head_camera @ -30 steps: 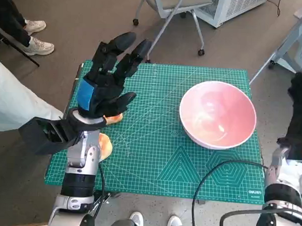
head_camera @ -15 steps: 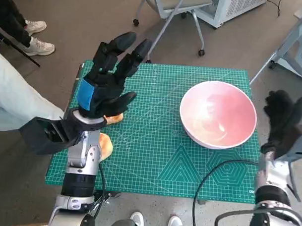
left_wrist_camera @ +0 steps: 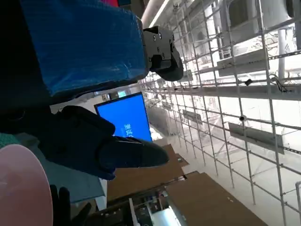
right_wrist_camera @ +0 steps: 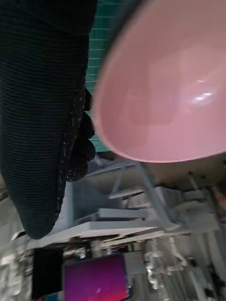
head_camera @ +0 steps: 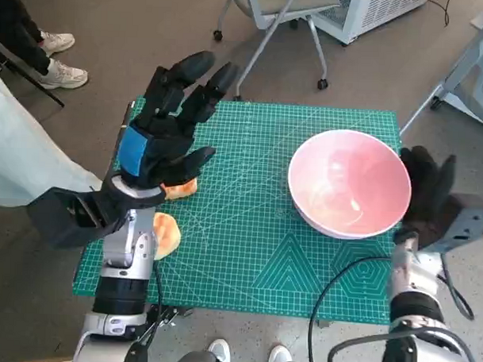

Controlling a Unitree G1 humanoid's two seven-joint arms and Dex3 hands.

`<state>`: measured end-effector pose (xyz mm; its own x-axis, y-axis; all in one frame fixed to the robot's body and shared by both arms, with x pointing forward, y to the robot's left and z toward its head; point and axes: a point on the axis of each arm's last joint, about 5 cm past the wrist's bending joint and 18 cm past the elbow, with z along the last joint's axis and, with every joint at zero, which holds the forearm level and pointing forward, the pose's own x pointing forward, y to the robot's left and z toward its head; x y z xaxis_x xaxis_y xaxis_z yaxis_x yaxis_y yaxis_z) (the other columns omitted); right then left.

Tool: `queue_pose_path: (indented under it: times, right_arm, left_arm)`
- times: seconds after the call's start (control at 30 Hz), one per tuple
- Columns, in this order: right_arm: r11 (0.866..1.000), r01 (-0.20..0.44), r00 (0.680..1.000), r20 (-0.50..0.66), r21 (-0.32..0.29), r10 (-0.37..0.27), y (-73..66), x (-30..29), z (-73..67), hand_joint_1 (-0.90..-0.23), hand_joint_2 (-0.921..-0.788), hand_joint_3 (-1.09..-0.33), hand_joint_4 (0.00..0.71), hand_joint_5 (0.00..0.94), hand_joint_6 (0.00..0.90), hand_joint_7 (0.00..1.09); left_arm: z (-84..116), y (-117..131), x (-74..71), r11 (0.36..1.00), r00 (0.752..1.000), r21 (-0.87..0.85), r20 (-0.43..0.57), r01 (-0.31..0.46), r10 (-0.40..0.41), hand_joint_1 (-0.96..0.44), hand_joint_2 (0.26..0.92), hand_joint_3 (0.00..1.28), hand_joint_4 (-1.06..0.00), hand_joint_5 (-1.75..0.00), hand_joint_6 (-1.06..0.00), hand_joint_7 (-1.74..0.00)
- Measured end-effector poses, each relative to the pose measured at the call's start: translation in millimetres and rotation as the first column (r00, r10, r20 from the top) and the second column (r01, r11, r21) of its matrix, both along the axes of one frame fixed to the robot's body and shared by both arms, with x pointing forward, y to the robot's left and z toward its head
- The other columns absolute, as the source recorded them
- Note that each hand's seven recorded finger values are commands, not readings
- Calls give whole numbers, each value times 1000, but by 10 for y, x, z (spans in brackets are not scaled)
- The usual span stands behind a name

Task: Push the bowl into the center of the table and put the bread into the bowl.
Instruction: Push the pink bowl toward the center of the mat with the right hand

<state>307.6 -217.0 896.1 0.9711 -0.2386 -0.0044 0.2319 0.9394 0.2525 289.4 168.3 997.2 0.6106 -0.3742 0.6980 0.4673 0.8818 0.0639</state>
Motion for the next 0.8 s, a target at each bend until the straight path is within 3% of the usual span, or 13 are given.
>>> queue_pose_path:
  times: [0.23, 0.8]
  right_arm:
    - [997, -51, 999, 16, 50, 50, 158, 57, 25, -650, -921, -828, 151, 9, 167, 261]
    - [981, -184, 982, 48, 59, 181, 408, 140, 88, -619, -921, -834, 144, 2, 182, 245]
  left_arm:
    - [-12, 26, -36, 1000, 1000, -5, 1, -20, 20, -489, 921, 308, -270, -9, 1, -656]
    - [-44, 101, -145, 998, 998, -18, -16, -64, 64, -469, 921, 302, -265, -5, 1, -626]
